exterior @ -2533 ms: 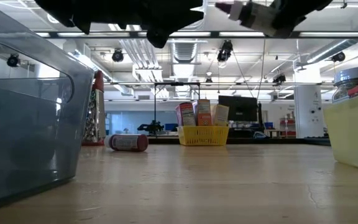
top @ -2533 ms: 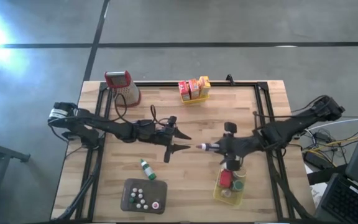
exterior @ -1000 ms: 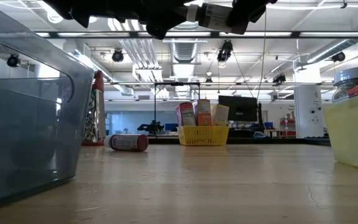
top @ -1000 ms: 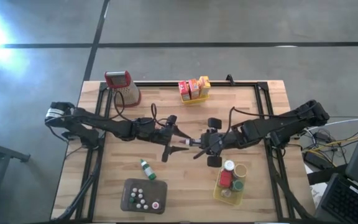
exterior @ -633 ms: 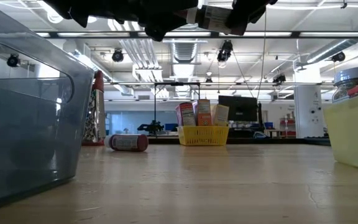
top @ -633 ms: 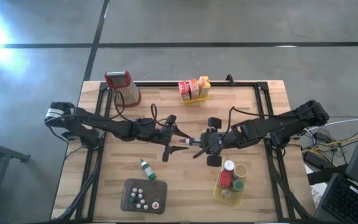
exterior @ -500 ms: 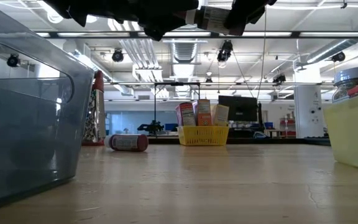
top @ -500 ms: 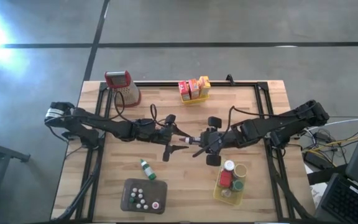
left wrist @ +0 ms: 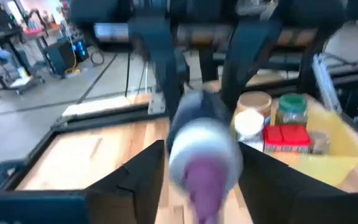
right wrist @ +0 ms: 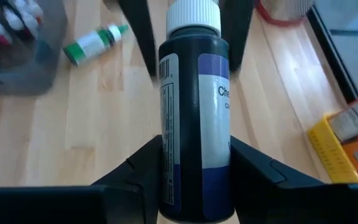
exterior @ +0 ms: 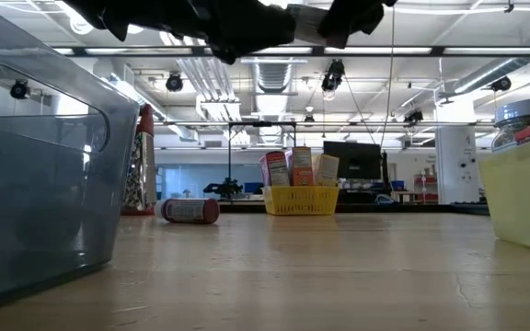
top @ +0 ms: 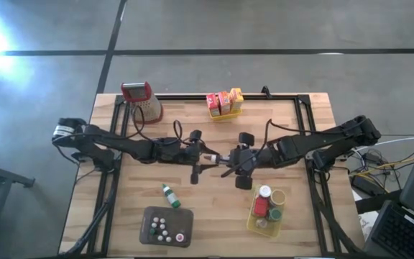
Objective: Pick & Place Kitchen Items
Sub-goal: Put the large violet food coloring bottle into the black bin
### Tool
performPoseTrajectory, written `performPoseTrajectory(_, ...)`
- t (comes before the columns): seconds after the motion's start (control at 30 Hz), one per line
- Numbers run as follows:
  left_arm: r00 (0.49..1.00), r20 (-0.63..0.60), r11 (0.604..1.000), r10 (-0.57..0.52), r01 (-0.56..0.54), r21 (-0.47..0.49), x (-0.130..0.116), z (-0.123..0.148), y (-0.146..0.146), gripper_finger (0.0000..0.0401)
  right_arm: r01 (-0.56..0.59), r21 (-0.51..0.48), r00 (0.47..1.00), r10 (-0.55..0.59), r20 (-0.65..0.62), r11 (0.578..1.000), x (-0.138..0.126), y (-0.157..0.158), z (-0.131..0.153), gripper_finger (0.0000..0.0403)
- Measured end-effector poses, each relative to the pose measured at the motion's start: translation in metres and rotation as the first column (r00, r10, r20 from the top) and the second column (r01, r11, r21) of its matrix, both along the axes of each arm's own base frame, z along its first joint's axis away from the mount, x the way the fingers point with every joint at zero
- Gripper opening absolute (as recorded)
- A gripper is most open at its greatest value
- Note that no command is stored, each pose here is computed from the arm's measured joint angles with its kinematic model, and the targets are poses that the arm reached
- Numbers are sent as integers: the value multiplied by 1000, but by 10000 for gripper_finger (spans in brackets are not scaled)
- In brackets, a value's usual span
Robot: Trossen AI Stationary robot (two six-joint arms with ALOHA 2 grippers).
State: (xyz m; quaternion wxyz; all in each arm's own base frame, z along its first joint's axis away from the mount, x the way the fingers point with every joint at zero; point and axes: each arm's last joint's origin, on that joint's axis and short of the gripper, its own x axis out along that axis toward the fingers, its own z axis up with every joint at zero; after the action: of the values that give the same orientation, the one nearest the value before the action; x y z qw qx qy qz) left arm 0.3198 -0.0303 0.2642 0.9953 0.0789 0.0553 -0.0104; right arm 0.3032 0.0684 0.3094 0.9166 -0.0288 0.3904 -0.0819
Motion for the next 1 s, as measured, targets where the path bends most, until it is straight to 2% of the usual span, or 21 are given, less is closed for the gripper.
performPoseTrajectory(0.17,1000,-20,1000,1,-1,2,0,-3,0,148,-5,-5,1000,5,-5,1000,-1,0,1,132)
performPoseTrajectory(0.3,1000,-30,1000,-1,1,2,0,-4,0,107,-6,-6,1000,6,-9,1000,-1,0,1,140)
performPoseTrajectory(0.47,997,-29,998,-69,68,-15,0,-4,-2,86,-15,-3,1000,15,-15,1000,-2,1,0,141)
performPoseTrajectory(0.63,996,-30,996,-84,83,-25,0,-4,-2,107,-16,-4,1000,16,-18,1000,-2,1,0,131)
performPoseTrajectory(0.87,995,-31,995,-95,94,-38,-1,-4,-3,179,-11,-8,1000,11,-22,1000,-2,0,0,143)
performPoseTrajectory(1.0,995,-27,995,-100,100,3,-1,-2,-3,207,-8,-10,1000,8,-23,1000,-2,0,0,139)
